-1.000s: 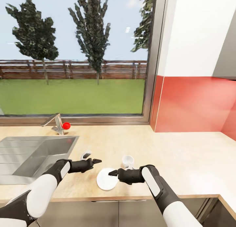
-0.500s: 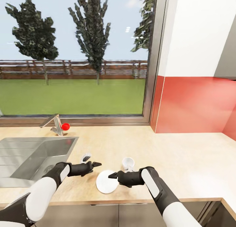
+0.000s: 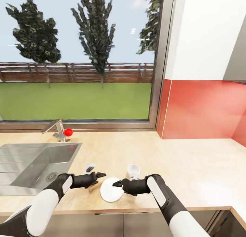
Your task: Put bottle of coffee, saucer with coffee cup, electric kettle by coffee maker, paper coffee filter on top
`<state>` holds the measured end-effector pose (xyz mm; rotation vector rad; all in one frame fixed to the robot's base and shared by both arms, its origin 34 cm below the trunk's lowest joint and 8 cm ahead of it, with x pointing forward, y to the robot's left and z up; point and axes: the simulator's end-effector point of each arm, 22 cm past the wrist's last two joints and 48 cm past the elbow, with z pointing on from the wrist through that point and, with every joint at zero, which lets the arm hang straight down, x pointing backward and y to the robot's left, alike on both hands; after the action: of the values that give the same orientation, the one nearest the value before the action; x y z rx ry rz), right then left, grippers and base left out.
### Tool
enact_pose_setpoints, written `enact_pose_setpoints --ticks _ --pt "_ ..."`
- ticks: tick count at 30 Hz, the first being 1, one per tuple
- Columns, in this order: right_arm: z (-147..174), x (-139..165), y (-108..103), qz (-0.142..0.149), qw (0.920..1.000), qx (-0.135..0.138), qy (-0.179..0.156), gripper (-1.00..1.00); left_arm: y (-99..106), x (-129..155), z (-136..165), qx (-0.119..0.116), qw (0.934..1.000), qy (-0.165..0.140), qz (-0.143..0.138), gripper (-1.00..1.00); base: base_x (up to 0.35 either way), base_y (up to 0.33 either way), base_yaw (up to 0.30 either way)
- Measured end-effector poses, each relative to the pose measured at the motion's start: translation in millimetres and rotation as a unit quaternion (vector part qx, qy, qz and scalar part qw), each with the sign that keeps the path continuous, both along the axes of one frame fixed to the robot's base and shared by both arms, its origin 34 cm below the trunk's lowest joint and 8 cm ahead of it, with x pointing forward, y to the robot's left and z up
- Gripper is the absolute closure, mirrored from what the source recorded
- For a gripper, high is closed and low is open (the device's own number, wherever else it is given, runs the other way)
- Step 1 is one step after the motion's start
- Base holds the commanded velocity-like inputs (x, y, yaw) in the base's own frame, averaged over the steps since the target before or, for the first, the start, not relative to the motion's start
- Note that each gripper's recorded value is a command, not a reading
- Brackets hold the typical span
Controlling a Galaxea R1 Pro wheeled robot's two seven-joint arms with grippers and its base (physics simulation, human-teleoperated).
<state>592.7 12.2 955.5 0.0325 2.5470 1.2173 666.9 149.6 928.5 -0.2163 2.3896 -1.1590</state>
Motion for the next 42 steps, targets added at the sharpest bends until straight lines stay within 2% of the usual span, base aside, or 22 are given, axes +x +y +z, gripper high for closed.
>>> enact_pose_setpoints --ticks 10,14,18,22,42 --pt "2 -2 7 0.003 1.0 0.004 0.001 -1.0 -21 -8 0 -0.018 0.9995 0.022 -0.012 -1.0 0.0 0.0 0.0" --pt "-7 -9 13 0.006 0.9998 0.006 0.017 -1.0 -36 -11 2 -0.026 0.9991 0.024 -0.02 -1.0 0.0 0.0 0.0" --pt "-8 -10 13 0.006 0.9998 0.006 0.019 -1.0 -45 -12 4 -0.046 0.9984 0.028 -0.016 -1.0 0.0 0.0 0.0" --pt "-8 -10 13 0.006 0.9998 0.006 0.019 -1.0 -47 -13 5 -0.053 0.998 0.031 -0.014 -1.0 0.0 0.0 0.0" --pt "-10 -11 13 0.006 0.9997 0.006 0.021 -1.0 -53 -15 4 -0.057 0.9977 0.033 -0.017 -1.0 0.0 0.0 0.0"
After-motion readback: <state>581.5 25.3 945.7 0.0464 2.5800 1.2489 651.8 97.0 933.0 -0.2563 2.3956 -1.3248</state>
